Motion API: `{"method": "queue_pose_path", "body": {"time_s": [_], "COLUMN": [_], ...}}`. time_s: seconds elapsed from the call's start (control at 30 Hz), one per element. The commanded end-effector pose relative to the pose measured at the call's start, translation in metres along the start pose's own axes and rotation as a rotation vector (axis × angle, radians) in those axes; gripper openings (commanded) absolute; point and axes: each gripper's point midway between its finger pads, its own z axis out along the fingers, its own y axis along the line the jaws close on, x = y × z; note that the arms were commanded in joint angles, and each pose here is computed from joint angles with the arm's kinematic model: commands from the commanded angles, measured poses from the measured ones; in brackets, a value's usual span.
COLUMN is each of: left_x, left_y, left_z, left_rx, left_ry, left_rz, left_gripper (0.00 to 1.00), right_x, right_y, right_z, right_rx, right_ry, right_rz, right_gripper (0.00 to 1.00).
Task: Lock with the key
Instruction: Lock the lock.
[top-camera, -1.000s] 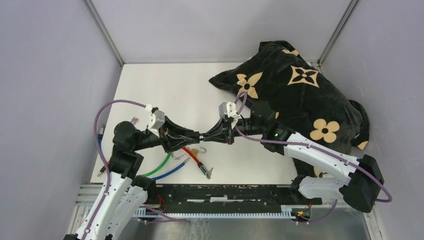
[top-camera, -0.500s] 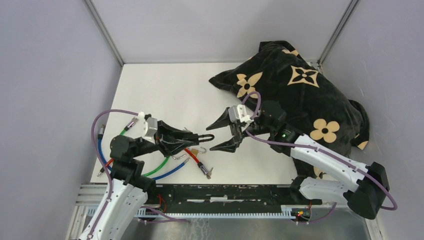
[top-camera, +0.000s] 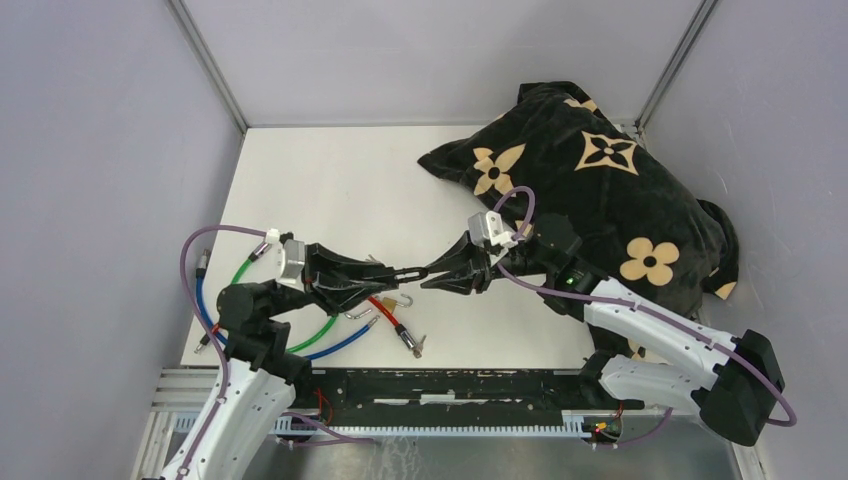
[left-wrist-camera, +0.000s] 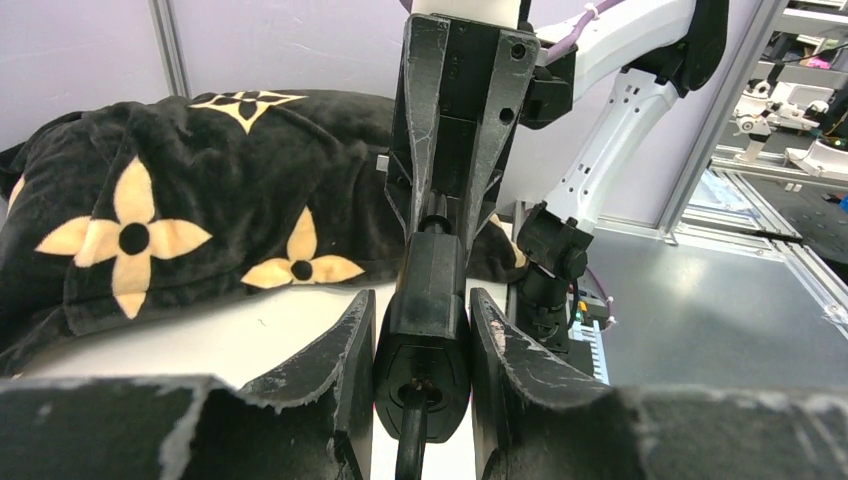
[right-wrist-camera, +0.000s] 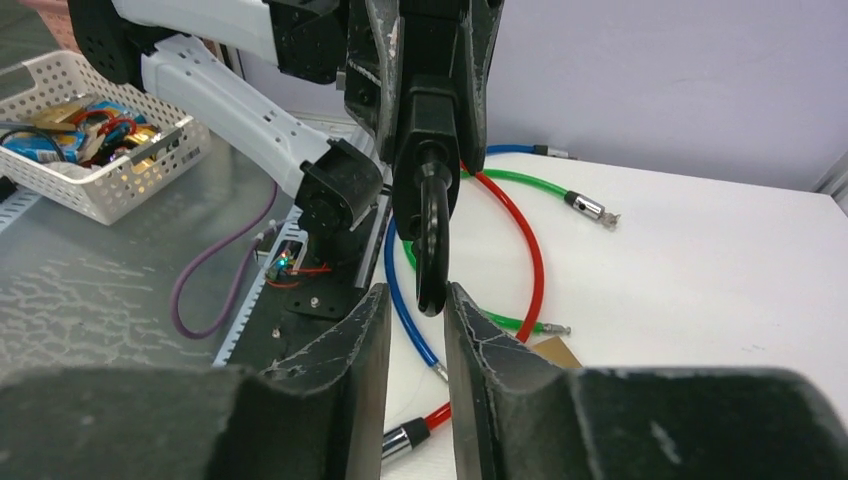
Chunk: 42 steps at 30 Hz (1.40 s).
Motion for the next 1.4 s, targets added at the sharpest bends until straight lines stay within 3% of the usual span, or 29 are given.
{"method": "queue_pose_path", "body": {"time_s": [0.0, 0.23, 0.37, 0.47, 0.5, 1.03, 1.37], "left_x": [-0.024, -0.022, -0.023, -0.024, -0.024, -0.018, -0.035], "left_y": [-0.005, -0.006, -0.005, -0.005, -0.005, -0.002, -0.008], "left_z": [0.003, 0.005, 0.005, 0.006, 0.006, 0.008, 0.011], "left_rx": [0.004, 0.017, 0.013, 0.012, 0.011, 0.007, 0.013], "left_ry": [-0.082, -0.076, -0.081, -0.085, -0.086, -0.105, -0.147], "left_rz": [0.046, 0.038, 0.037, 0.039, 0.039, 0.010, 0.013], "left_gripper": [0.02, 0.02, 0.02, 0.02, 0.02, 0.02, 0.02], "right_x": [-0.027, -0.027, -0.025, -0.021, -0.021, -0.042, -0.012], "right_y": [0.002, 0.001, 0.000, -0.001, -0.002, 0.033, 0.013], "right_z": [0.002, 0.005, 0.007, 0.007, 0.008, 0.037, 0.049], "right_rx": [-0.010, -0.025, -0.026, -0.022, -0.021, -0.194, -0.125], "right_ry": [-0.099, -0.102, -0.097, -0.089, -0.090, -0.147, -0.090], "right_rz": [-0.023, -0.001, 0.009, 0.019, 0.023, 0.006, 0.045], "right_gripper": [0.29, 0.29, 0.09, 0.07, 0.01, 0.00, 0.00]}}
